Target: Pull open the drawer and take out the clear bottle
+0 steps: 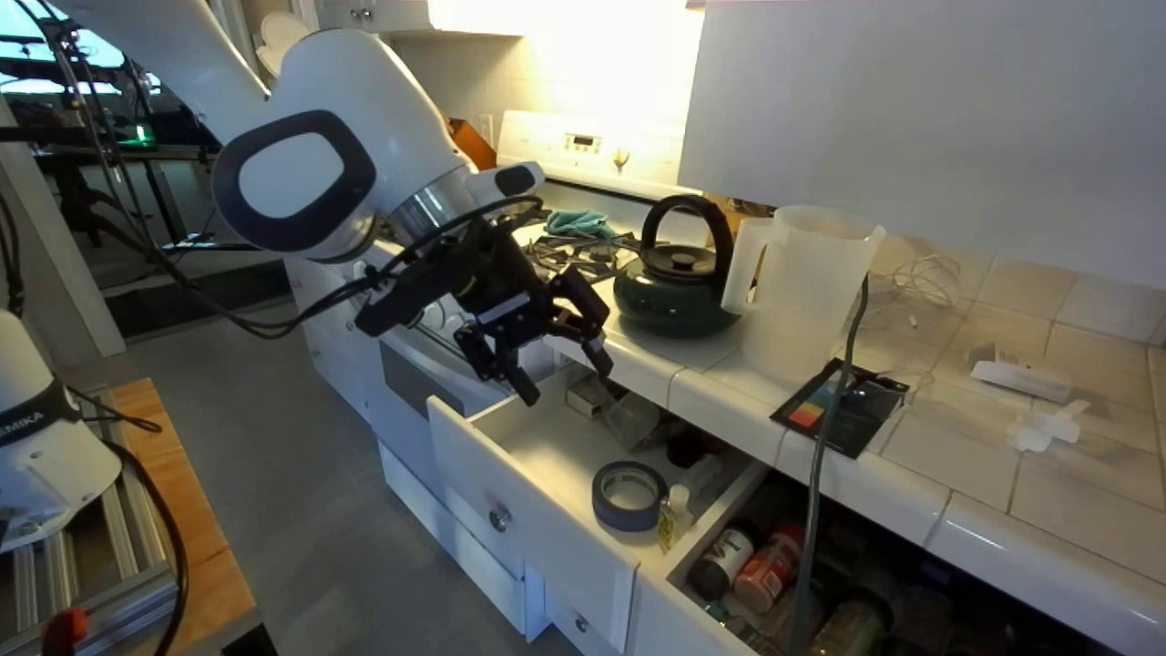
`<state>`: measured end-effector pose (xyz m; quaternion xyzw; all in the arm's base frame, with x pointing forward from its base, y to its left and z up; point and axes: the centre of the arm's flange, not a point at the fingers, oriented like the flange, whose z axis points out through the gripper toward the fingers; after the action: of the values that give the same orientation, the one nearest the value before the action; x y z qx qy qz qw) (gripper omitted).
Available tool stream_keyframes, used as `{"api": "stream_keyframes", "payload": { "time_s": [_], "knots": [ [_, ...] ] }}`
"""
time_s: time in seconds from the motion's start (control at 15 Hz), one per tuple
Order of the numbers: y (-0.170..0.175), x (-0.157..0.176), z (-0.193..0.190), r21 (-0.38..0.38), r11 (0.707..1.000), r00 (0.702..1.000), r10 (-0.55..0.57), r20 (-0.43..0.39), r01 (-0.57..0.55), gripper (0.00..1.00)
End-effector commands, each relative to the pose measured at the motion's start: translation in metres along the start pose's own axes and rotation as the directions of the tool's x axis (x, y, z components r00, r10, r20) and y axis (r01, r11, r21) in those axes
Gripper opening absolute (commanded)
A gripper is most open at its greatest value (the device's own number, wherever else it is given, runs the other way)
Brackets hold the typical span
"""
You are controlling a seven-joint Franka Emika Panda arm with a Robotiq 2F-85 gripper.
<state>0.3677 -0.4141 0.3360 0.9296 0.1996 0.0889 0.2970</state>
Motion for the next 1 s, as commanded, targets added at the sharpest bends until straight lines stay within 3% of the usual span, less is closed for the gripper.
{"api": "stream_keyframes", "payload": {
  "time_s": [0.0,0.2,0.47,0.73,0.93],
  "knots": [
    [0.029,0.004,0.036,0.084,0.980,0.983,0.174,0.063,-0.179,1.00],
    [0.035,0.005,0.062,0.160,0.928,0.940,0.321,0.119,-0.337,1.00],
    [0.054,0.016,0.095,0.237,0.816,0.849,0.496,0.179,-0.527,1.00],
    [0.071,0.034,0.132,0.280,0.673,0.729,0.645,0.230,-0.684,1.00],
    [0.075,0.050,0.160,0.282,0.555,0.618,0.746,0.248,-0.783,1.00]
  ]
}}
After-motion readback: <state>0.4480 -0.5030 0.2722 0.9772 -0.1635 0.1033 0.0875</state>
